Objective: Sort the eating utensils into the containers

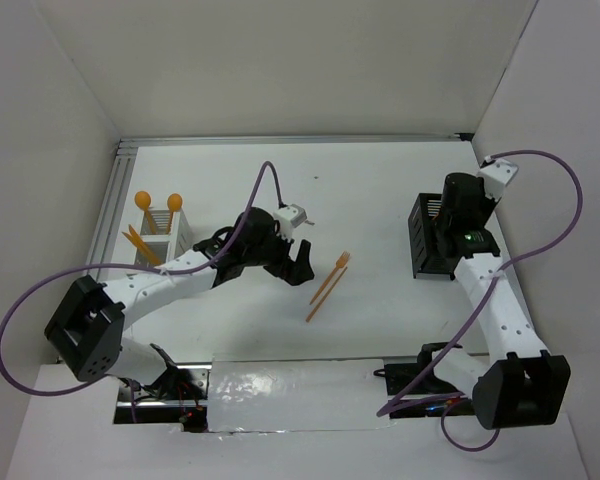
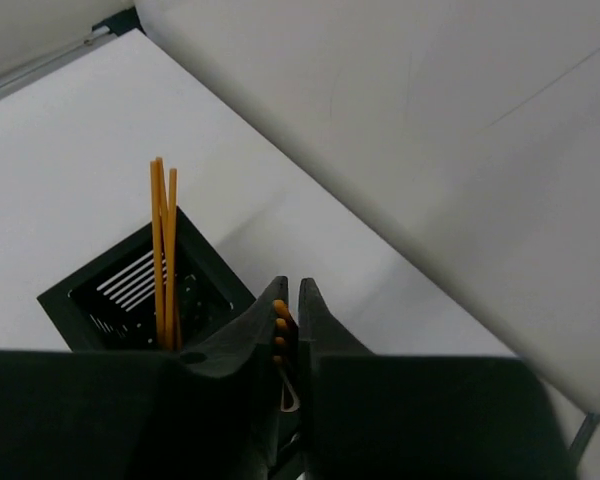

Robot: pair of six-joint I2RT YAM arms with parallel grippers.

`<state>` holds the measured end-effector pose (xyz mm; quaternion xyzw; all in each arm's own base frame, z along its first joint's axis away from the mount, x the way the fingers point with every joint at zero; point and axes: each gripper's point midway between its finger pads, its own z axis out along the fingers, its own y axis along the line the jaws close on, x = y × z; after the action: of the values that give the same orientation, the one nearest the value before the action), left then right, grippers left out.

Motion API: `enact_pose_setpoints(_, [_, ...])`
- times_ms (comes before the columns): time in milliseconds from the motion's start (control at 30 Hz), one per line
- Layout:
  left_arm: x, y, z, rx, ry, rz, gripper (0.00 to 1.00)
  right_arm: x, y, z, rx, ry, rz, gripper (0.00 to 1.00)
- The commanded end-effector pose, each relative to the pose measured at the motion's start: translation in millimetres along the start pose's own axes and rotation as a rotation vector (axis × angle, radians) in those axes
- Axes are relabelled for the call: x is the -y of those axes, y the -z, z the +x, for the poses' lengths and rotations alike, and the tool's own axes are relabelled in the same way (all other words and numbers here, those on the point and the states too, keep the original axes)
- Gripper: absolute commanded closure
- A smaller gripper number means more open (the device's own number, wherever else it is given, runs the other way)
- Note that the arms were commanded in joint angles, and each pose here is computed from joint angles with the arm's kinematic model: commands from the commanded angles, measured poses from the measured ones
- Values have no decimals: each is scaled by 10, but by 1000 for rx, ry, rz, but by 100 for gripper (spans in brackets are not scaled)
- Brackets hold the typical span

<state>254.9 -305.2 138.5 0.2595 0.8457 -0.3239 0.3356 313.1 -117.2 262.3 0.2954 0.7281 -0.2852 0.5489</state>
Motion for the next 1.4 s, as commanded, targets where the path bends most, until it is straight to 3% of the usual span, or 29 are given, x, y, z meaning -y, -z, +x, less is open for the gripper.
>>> enact_pose_setpoints(0, [10, -55, -46, 22, 8, 15, 0, 19, -45, 69, 0, -50, 35, 80])
enact_pose_setpoints(67, [-34, -80, -26, 18, 1, -3, 0, -56, -28, 62, -4, -79, -10, 66])
enact_pose_setpoints(200, [-73, -177, 75, -12, -33, -15, 4, -174, 113, 1, -22, -145, -131, 11])
enact_pose_setpoints(300, [-58, -303, 117, -53, -94, -23, 12, -305, 244, -31, -43, -167, -248, 0])
enact_pose_setpoints(500, [-168, -634, 317, -192, -151, -112, 25, -508, 466, -99, -63, -195, -424, 0])
enact_pose_setpoints(567, [-209, -704, 224, -192, -170, -144, 26, -541, 512, -103, -61, -209, -457, 0])
enact_pose_setpoints(767, [-127, -967, 183, -211, -248, -157, 30, -540, 546, -67, -67, -220, -473, 0])
enact_pose_setpoints(1100, [-122, -1184, 421, -286, -253, -153, 39, -524, 552, -32, -62, -218, -475, 0])
enact_pose_setpoints(1367, [-258, -1272, 670, -370, -254, -193, 53, -678, 675, -76, -73, -248, -586, 0])
